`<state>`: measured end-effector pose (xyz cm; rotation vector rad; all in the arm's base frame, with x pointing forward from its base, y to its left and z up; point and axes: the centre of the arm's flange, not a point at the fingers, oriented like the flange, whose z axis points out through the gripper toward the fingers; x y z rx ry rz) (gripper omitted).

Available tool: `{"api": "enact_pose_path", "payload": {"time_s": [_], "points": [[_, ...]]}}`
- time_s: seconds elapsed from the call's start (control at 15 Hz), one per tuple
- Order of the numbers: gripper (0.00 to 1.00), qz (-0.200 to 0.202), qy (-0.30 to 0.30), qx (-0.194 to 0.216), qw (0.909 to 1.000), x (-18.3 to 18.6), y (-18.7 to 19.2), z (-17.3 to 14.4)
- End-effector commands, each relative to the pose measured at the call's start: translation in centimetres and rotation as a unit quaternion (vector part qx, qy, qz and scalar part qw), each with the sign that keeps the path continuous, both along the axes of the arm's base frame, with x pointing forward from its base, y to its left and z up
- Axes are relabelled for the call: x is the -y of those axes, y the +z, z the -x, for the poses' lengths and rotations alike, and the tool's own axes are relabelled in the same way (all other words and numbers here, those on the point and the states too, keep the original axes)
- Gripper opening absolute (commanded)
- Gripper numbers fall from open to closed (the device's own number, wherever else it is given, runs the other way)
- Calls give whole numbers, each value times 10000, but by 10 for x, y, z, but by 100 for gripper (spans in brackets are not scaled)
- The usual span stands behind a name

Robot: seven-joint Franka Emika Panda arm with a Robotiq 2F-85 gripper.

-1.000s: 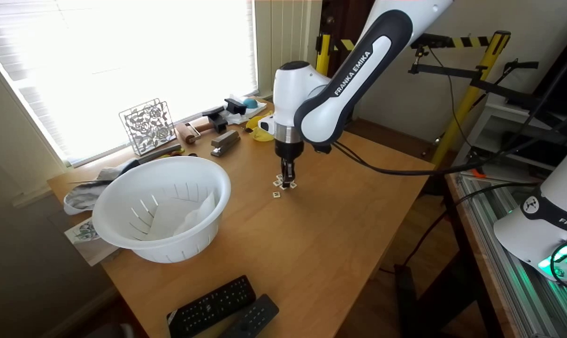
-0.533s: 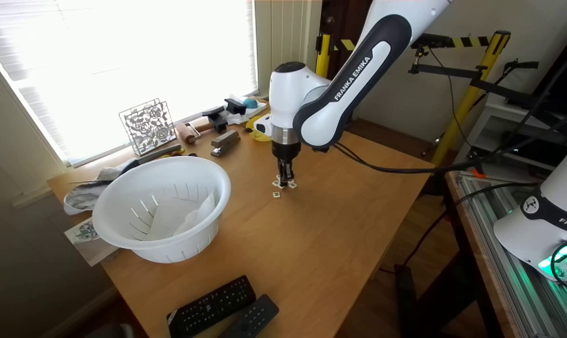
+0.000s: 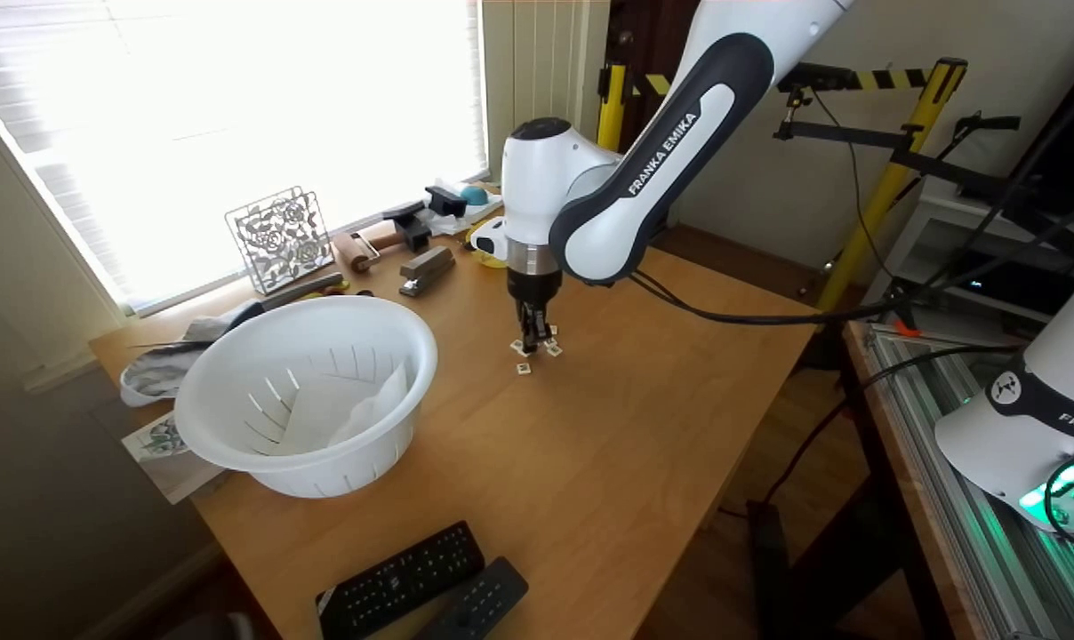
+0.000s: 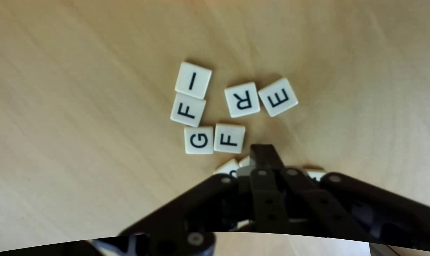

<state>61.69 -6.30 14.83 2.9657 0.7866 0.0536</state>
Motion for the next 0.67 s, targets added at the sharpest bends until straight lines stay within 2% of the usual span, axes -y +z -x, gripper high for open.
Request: {"api": "enact_pose_path", "payload": {"time_s": [0.0, 0.6], "points": [[0, 112, 352, -92, 9993, -5, -18, -9], [0, 240, 1128, -136, 9932, -14, -20, -9]]}}
